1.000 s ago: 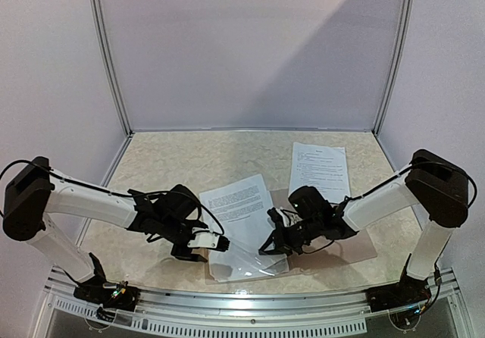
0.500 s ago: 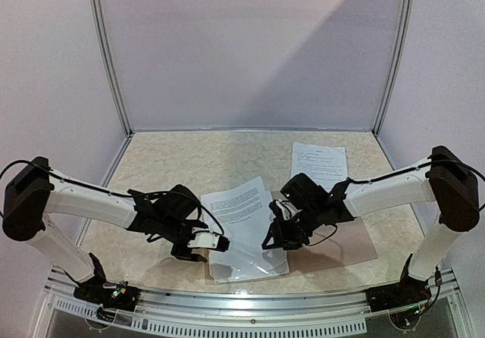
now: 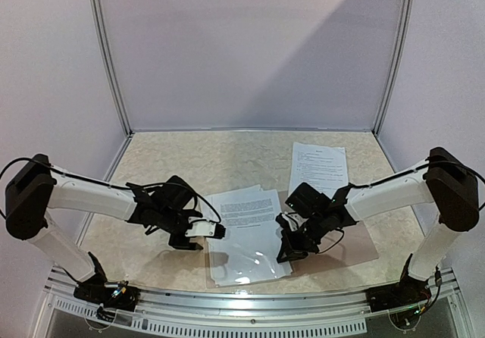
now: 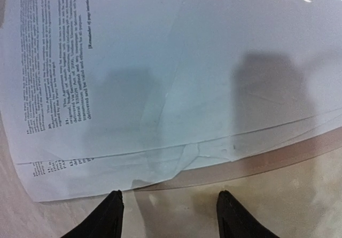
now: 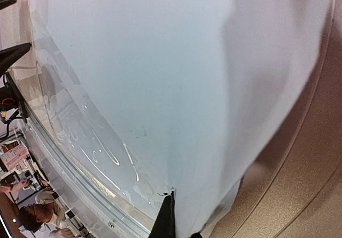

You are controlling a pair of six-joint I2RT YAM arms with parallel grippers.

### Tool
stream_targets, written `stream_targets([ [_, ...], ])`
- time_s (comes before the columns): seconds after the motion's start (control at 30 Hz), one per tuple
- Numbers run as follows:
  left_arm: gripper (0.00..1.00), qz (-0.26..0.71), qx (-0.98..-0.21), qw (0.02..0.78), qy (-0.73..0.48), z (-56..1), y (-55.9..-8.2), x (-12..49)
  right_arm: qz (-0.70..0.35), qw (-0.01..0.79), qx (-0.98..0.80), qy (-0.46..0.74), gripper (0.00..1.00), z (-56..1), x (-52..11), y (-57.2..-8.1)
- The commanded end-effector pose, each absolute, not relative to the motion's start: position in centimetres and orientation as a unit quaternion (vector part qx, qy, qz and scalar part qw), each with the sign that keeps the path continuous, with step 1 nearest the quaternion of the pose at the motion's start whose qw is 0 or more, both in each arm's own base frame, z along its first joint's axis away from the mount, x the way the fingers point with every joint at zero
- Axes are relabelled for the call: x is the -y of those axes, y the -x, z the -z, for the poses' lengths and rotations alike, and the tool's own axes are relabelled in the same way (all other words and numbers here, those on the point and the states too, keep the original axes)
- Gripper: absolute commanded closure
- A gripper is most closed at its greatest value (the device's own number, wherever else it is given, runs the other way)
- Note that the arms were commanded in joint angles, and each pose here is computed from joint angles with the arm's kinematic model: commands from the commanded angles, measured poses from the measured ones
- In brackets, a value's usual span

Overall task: Put the files into the folder
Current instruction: Insert the folder to form pockets on the folder.

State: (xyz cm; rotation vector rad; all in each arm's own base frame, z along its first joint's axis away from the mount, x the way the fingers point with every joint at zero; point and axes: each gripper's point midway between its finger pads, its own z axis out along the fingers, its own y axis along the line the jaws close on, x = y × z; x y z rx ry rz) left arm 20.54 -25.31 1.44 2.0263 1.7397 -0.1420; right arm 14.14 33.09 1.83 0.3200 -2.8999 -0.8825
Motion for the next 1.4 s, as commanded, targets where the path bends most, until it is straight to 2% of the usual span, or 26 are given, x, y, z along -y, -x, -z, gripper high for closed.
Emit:
stream_targets([
  [0.0,0.39,0.012,-0.649,0.158,-0.744,1.5,-20.0,21.9,0.308,0.064,0.942,-0.117,1.0,-1.7,-33.8,-13.8],
  [0.2,0.39,-0.002,-0.656,0.163,-0.737,1.2,-21.2,21.3,0.309,0.053,0.94,-0.132,0.98,-2.1,-34.2,-14.7],
  [0.3,0.39,-0.007,-0.663,0.169,-0.729,0.6,-22.0,20.7,0.294,0.061,0.945,-0.131,0.86,-2.0,-33.7,-14.6],
  [0.43,0.39,-0.02,-0.677,0.191,-0.71,-0.9,-24.1,19.7,0.26,0.032,0.956,-0.133,0.68,-3.3,-32.5,-16.3],
  [0.67,0.47,-0.071,-0.724,0.203,-0.655,-0.9,-29.6,17.7,0.237,-0.054,0.962,-0.124,0.57,-6.6,-30.8,-22.8],
  [0.87,0.52,-0.073,-0.749,0.209,-0.624,-0.5,-32.9,17.8,0.254,-0.081,0.953,-0.145,0.51,-5.8,-31.5,-27.9],
  [1.13,0.53,-0.061,-0.75,0.21,-0.624,0.3,-34.2,19.0,0.284,-0.085,0.942,-0.158,0.52,-3.3,-32.6,-30.9],
  [1.2,0.53,-0.064,-0.752,0.212,-0.621,0.4,-34.9,19.3,0.297,-0.089,0.936,-0.165,0.58,-3.0,-33.2,-31.3],
  [1.37,0.54,-0.06,-0.754,0.21,-0.619,0.9,-35.9,20.2,0.334,-0.074,0.923,-0.178,0.82,-2.1,-34.5,-30.8],
])
